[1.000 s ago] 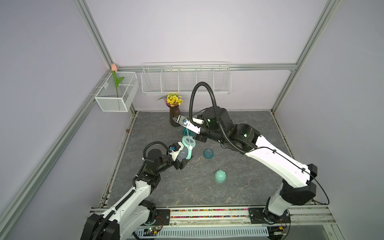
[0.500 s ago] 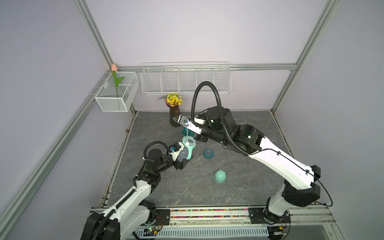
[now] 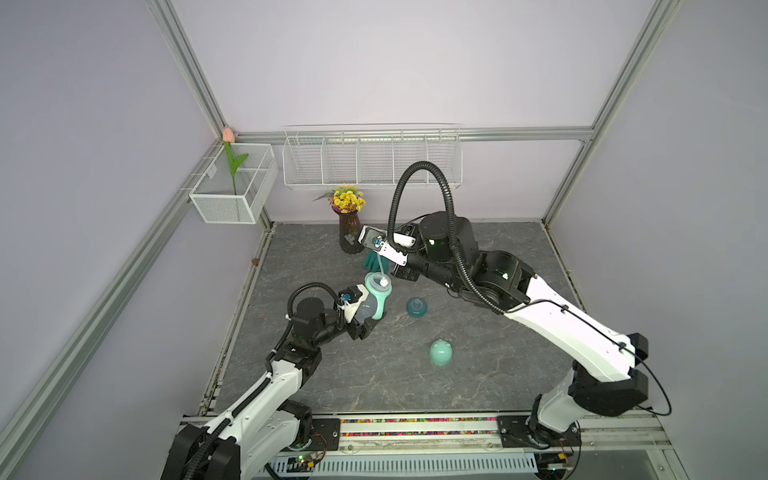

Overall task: Assemble the baby bottles
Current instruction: Place the straw into the baby bottle.

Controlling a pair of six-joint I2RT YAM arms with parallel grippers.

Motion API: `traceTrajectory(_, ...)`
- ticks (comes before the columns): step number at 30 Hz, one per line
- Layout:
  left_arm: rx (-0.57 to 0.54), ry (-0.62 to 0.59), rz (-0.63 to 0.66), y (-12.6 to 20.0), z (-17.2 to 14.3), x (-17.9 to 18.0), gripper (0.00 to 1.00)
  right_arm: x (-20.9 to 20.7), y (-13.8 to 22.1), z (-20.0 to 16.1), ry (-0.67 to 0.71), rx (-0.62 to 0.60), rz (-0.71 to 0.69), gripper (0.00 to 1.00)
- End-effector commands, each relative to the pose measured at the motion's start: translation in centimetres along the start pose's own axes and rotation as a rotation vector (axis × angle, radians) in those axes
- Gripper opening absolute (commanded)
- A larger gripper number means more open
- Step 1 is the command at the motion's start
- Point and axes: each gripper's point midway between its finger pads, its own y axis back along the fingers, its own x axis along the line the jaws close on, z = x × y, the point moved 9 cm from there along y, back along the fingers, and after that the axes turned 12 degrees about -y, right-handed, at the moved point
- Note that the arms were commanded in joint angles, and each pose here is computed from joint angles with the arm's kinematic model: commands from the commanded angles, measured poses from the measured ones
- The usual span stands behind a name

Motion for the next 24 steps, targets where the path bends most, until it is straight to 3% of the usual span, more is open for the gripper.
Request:
traceTrajectory(1,-0.067,-0.052,-0.017,0.2,2.1,0.5,0.0,-0.3,0.4,0.4,0.02,-0.033,-0.023,0.07)
traceTrajectory(16,-0.105,-0.07,-0.004,0.9,3.0,0.3,0.0,0.3,-0.8,-0.8,-0.011,0.0,0.002,0.07)
traceTrajectory(24,-0.16,-0.061,0.055,1.2,4.3,1.0,0.0,2.7,-2.7,-4.0,-0.021,0.093,0.073,0.08)
